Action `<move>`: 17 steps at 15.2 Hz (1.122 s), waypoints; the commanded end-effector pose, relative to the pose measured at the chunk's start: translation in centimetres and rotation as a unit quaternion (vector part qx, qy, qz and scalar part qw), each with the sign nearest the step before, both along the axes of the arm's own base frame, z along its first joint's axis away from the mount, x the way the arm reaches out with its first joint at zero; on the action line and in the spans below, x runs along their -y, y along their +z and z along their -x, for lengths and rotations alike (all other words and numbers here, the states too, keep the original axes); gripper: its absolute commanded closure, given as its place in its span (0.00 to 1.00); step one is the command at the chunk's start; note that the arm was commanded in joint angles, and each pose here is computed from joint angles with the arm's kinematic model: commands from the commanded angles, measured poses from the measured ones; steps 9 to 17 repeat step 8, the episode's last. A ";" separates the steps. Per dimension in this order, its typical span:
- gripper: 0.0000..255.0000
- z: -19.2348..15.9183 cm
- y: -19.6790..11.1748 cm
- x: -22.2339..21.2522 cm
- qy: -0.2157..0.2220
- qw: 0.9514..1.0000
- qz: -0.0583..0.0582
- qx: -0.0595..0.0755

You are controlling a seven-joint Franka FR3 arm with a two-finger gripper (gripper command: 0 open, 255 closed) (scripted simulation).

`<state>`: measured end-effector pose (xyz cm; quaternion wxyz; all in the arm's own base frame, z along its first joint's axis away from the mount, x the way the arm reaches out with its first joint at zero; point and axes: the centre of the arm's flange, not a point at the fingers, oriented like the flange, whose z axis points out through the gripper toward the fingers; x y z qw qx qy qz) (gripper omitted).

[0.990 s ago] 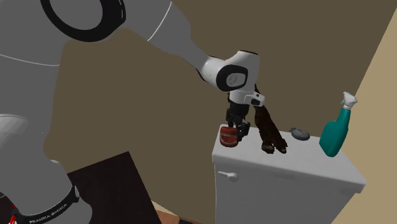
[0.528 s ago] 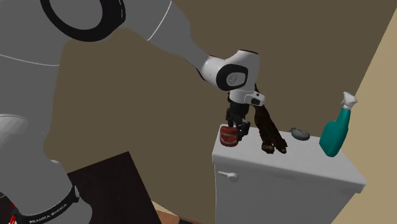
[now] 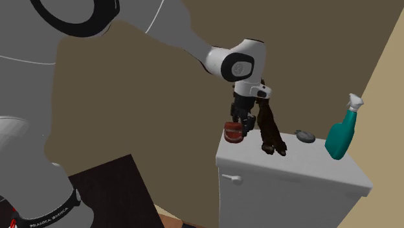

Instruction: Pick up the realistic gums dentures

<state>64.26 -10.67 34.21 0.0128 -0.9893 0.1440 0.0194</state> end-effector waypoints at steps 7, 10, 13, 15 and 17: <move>1.00 -0.1 4.2 -0.1 0.001 1.000 0.000 0.004; 1.00 -0.1 4.2 -0.1 0.001 1.000 0.000 0.004; 1.00 -0.1 4.2 -0.1 0.001 1.000 0.000 0.004; 1.00 -0.1 4.2 -0.1 0.001 1.000 0.000 0.004; 1.00 -0.1 4.2 -0.1 0.001 1.000 0.000 0.004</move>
